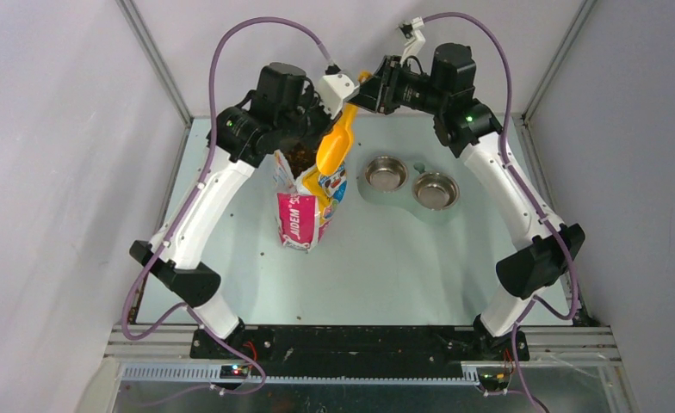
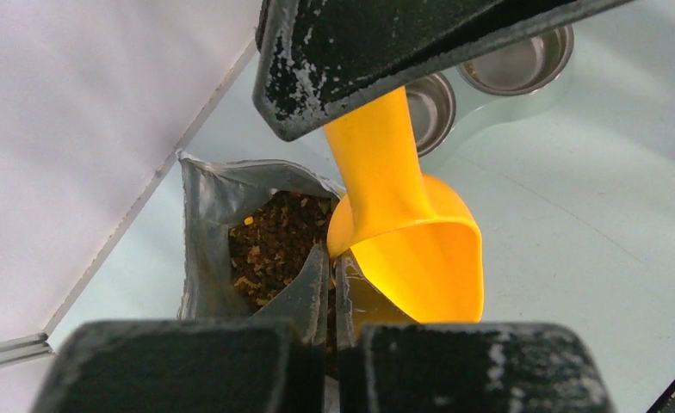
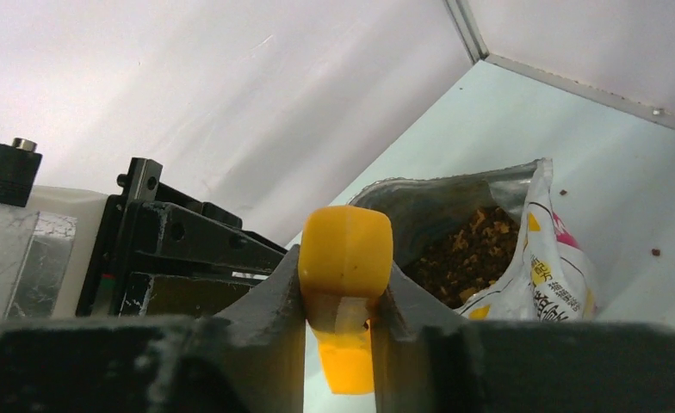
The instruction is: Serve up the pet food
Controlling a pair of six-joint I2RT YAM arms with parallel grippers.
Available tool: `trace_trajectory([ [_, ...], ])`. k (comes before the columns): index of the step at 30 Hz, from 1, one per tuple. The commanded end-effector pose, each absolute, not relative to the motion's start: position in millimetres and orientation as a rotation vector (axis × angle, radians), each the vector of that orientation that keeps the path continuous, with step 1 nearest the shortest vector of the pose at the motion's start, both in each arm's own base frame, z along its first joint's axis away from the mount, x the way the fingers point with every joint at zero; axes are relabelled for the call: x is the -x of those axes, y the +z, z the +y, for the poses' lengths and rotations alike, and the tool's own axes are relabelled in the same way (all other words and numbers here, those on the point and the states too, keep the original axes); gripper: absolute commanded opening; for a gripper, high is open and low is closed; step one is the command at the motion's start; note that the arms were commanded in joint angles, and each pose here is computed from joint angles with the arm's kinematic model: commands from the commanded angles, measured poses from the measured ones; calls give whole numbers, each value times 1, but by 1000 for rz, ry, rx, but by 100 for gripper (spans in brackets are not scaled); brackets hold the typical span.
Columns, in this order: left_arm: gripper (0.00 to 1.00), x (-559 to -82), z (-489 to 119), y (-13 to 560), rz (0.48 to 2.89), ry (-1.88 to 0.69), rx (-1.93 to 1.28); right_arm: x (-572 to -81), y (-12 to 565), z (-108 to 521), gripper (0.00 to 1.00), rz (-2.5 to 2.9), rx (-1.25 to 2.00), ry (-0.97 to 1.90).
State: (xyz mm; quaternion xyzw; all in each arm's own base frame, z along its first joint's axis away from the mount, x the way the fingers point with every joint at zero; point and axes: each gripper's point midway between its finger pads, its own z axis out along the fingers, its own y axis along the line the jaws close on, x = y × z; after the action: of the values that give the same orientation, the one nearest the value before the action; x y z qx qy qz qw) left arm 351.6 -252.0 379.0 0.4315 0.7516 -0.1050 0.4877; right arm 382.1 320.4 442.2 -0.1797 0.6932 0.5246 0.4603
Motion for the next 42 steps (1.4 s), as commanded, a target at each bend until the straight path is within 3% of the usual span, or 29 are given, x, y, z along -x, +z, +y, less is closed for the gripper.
trace_trajectory([
  [1,0,-349,-246,400,1757,-219,-1026,-386,464,316,2,1645,431,1262],
  [2,0,-349,-246,400,1759,-218,-1023,-387,464,314,0,1642,428,1260],
  [3,7,-350,-246,398,1764,-215,-1020,-387,466,314,0,1636,429,1263],
  [4,16,-351,-245,396,1769,-214,-1019,-388,466,312,0,1632,428,1263],
  [5,32,-352,-246,390,1777,-216,-1022,-387,469,312,0,1621,429,1273],
  [7,48,-353,-248,378,1786,-255,-1019,-388,473,309,0,1610,415,1288],
  [11,55,-359,-246,370,1772,-435,-880,-388,482,304,0,1591,384,1319],
  [16,51,-357,-245,381,1610,-515,-846,-387,484,305,0,1591,366,1352],
  [27,45,-369,-259,400,1516,-680,-711,-391,478,305,0,1611,339,1381],
  [36,4,-373,-268,399,1508,-717,-744,-395,472,303,0,1623,324,1374],
  [37,2,-372,-267,399,1515,-709,-743,-396,471,302,2,1621,337,1361],
  [39,0,-370,-262,397,1525,-685,-752,-393,465,297,32,1625,385,1347],
  [41,0,-367,-256,394,1543,-640,-786,-389,455,285,48,1645,445,1331],
  [42,0,-365,-253,397,1526,-601,-820,-391,447,270,51,1663,465,1291],
])
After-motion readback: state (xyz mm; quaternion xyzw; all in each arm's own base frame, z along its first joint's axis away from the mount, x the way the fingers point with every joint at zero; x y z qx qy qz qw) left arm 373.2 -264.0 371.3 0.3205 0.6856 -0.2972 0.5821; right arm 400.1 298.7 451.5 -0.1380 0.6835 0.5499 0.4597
